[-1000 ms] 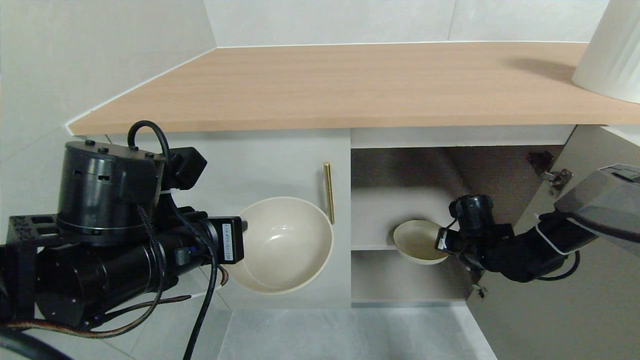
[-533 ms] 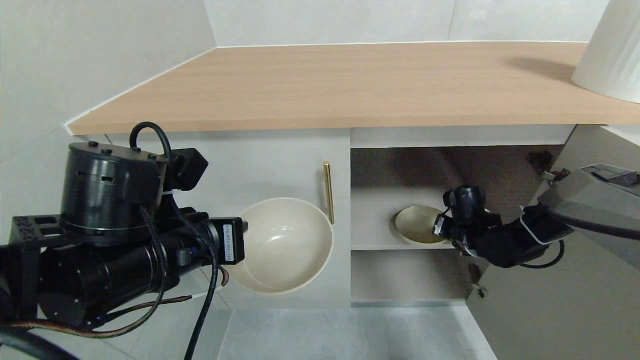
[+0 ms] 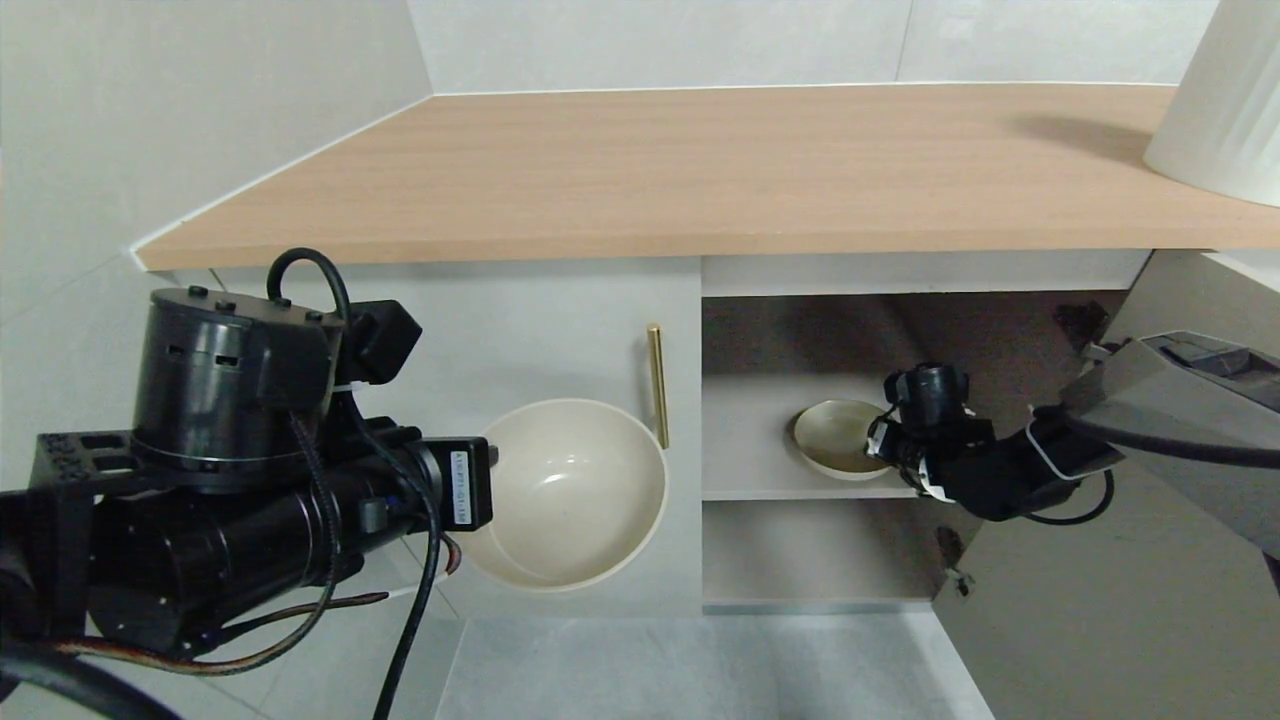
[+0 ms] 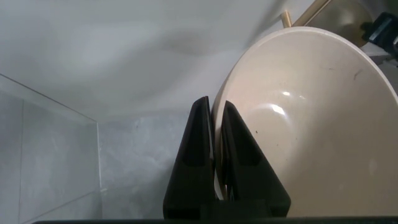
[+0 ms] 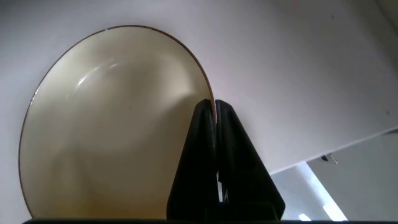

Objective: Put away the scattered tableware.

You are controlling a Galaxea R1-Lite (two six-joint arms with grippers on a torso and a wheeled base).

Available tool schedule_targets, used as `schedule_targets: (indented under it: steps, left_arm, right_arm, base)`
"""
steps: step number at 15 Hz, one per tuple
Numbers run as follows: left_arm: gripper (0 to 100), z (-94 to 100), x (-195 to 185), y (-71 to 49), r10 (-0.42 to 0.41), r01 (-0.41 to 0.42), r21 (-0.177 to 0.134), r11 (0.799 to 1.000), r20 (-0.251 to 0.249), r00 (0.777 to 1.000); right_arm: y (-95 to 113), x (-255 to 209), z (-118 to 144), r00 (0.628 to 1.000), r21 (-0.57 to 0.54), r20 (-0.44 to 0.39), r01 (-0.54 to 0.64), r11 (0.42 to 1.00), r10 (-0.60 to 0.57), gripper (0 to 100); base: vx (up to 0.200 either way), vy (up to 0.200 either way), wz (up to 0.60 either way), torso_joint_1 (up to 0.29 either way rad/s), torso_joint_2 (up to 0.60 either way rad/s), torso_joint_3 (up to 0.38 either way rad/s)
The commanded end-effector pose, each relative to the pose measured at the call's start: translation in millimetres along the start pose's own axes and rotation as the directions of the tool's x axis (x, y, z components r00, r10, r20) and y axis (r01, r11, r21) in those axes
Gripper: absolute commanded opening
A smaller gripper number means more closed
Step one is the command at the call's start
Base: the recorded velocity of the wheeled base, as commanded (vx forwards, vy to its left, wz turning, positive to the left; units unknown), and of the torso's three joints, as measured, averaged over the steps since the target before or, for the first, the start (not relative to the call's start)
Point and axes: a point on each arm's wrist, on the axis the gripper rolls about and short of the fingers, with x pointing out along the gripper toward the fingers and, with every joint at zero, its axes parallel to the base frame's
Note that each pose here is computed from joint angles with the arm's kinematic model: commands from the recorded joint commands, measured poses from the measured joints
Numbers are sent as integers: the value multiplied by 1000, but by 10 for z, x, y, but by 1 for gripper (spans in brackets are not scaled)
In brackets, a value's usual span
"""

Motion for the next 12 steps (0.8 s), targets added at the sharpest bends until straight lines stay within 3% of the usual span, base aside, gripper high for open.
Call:
schedule_targets:
  steps: [1,8,10,11,12]
  left_arm:
    - [0,-9,10,0,2,-2,1,1000,-4,1000]
    - [0,-21,24,0,4,-4,3,1000,-8,1000]
    - [0,-29,41,-3,6,-5,5,1000,-14,1000]
    - [0,-59,96,-28,5,-4,15,1000,-32,999]
    - [0,-74,122,-45,4,-3,20,1000,-41,999]
  right_arm:
    - [10,26,24,1000,9,11,-3,1000,3,100]
    - [42,-74,158,999,32,35,-26,999,25,100]
    - [33,-273,221,998,27,26,-55,998,54,100]
    - [99,-630,252,988,6,-10,-154,988,154,100]
    - [109,-731,271,983,0,-19,-181,984,181,100]
  base:
    - [0,0,0,0,0,0]
    - [0,0,0,0,0,0]
    - [0,0,0,0,0,0]
    - [0,0,0,0,0,0]
    - [0,0,0,0,0,0]
